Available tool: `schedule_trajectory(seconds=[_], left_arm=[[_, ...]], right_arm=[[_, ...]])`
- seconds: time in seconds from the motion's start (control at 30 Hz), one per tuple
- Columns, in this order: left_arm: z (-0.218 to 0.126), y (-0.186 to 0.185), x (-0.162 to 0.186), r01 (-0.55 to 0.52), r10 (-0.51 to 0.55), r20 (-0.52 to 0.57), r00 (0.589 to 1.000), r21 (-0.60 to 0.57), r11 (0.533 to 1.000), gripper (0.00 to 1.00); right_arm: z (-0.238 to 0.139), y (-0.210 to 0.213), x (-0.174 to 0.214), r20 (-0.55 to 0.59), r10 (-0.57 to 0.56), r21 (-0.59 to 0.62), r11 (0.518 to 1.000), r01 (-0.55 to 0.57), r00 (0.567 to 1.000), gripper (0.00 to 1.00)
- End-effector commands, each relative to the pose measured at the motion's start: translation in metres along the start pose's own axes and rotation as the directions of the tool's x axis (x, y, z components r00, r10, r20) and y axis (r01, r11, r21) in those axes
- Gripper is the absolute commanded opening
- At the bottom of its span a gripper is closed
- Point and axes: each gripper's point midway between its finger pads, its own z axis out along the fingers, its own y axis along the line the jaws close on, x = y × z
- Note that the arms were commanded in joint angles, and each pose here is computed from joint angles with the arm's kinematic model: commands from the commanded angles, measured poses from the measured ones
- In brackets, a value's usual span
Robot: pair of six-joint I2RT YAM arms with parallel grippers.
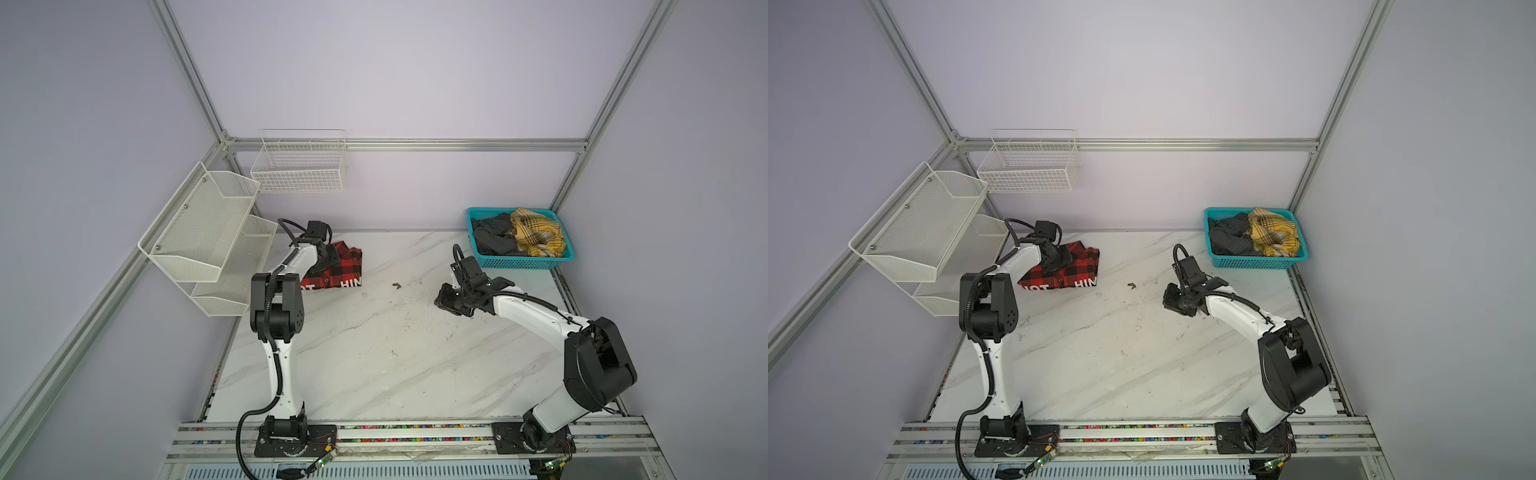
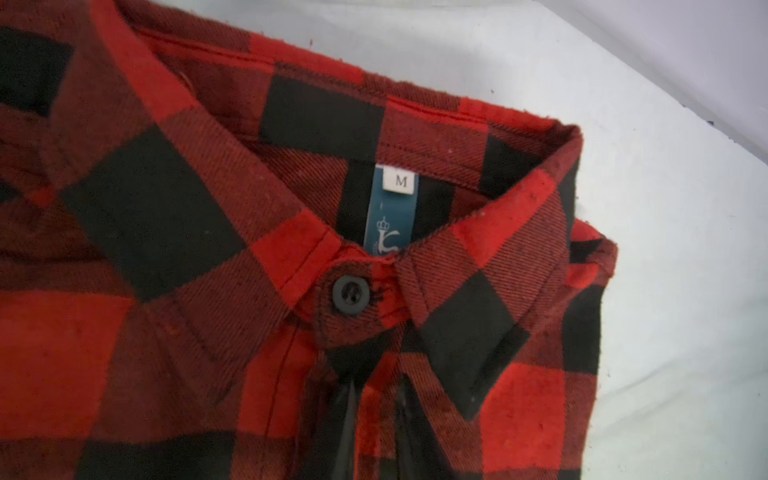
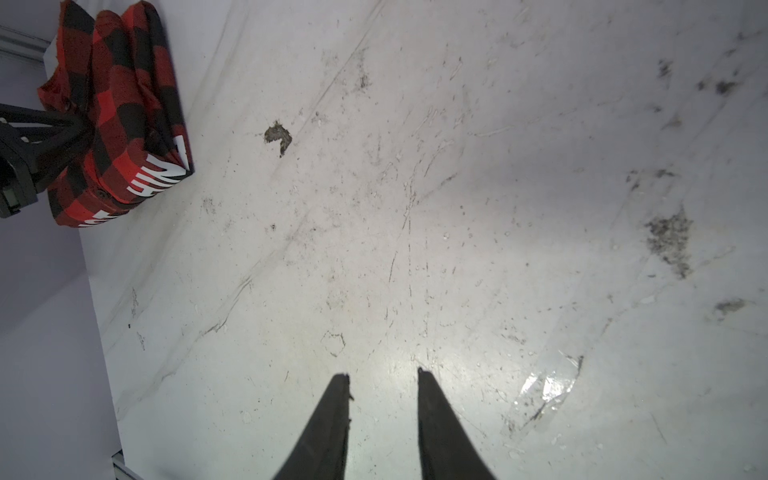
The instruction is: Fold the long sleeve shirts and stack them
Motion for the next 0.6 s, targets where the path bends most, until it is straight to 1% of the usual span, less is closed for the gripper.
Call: schedule_trajectory(seconds=[0.0,0.1,0.23,0.3,0.43,0.57], left_arm=[[-0.031,-0.008,-0.018,-0.020,0.018,0.062,0.998,0.038,0.999,0.20],[-0.043,-0.027,-0.026,-0.019,0.012,0.086,0.996,0.083,0.996,0.27],[-0.059,-0.064,-0.025,-0.058,0.042,0.106,0.993,0.150,0.987,0.29],[-0.060,-0.076,-0.019,-0.057,0.041,0.097,0.994,0.169,0.984,0.29],[-0.039,-0.084,-0.001,-0.031,0.025,0.031,0.999,0.193,0.981,0.28],[-0.018,-0.082,0.009,-0.022,0.025,-0.014,1.000,0.186,0.982,0.28]], right_arm=[[0.000,-0.002,-0.005,0.001,0.006,0.015,1.000,-0.006,1.000,0.31],[-0.001,-0.001,-0.006,0.004,0.006,0.015,1.000,-0.006,1.000,0.31],[-0.001,0.000,-0.007,0.005,0.007,0.014,1.000,-0.007,1.000,0.31],[0.000,0.001,-0.008,0.006,0.006,0.014,1.000,-0.006,1.000,0.31],[-0.001,0.002,-0.009,0.008,0.006,0.011,1.000,-0.006,1.000,0.31],[-0.002,0.001,-0.008,0.007,0.003,0.018,1.000,-0.003,1.000,0.31]])
